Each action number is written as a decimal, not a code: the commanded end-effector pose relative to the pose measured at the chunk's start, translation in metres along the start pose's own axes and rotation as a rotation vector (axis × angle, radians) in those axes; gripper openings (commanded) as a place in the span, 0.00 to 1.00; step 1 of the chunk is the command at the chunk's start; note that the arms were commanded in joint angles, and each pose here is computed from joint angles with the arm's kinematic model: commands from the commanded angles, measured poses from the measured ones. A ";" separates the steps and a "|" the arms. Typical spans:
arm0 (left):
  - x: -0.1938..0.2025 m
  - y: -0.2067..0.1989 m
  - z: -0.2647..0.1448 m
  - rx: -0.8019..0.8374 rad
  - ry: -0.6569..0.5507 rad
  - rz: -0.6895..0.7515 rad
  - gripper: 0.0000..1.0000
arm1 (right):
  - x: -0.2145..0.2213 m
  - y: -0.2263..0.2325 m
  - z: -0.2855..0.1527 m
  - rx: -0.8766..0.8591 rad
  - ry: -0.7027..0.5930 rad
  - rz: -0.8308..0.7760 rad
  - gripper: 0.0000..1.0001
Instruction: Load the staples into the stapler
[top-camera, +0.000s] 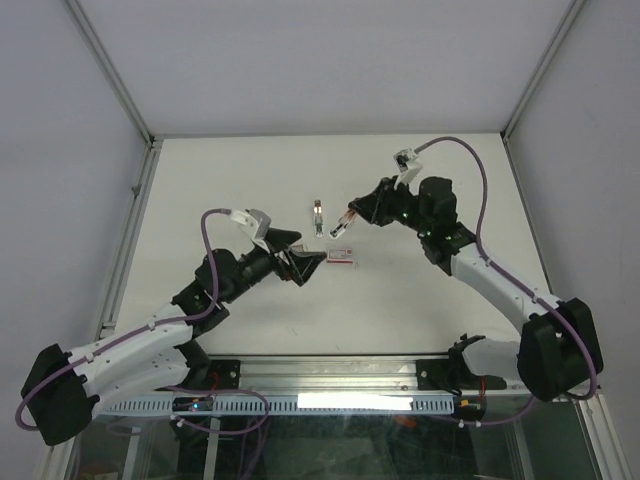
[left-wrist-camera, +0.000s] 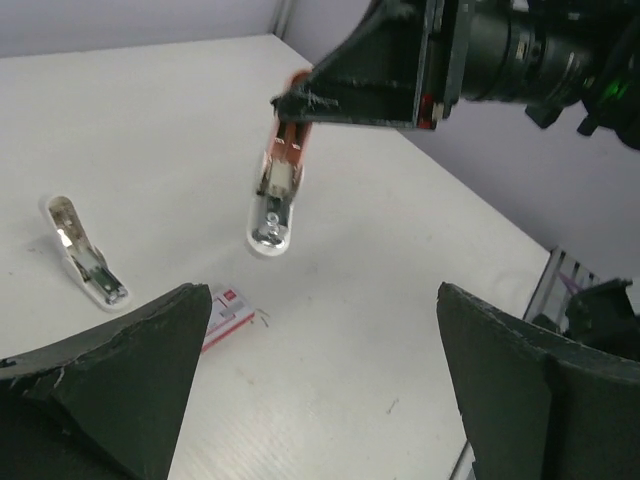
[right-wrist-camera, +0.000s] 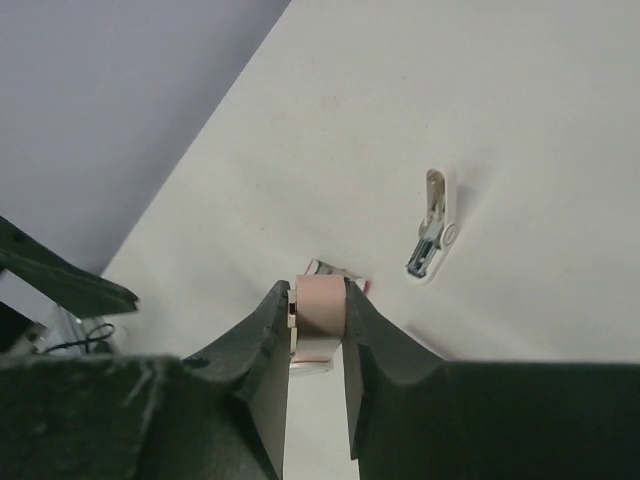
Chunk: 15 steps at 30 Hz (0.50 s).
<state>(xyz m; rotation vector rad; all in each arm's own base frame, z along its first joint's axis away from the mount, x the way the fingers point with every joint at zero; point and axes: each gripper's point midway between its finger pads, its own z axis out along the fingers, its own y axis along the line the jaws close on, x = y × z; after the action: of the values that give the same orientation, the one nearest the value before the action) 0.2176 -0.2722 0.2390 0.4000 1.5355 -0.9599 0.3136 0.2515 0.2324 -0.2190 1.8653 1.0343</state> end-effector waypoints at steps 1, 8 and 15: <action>-0.042 0.002 0.000 0.017 0.020 -0.155 0.99 | -0.014 0.005 0.012 -0.187 0.051 -0.336 0.00; -0.066 0.032 0.001 0.038 0.136 -0.270 0.99 | -0.014 -0.033 0.043 -0.213 0.174 -0.424 0.00; -0.093 0.054 -0.004 0.011 0.136 -0.201 0.99 | 0.002 -0.060 0.078 -0.253 0.268 -0.422 0.00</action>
<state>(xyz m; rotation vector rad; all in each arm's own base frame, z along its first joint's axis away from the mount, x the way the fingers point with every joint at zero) 0.2810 -0.2163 0.2819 0.2376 1.7446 -1.0939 0.3835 0.2611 0.1720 -0.7771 1.9000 0.9540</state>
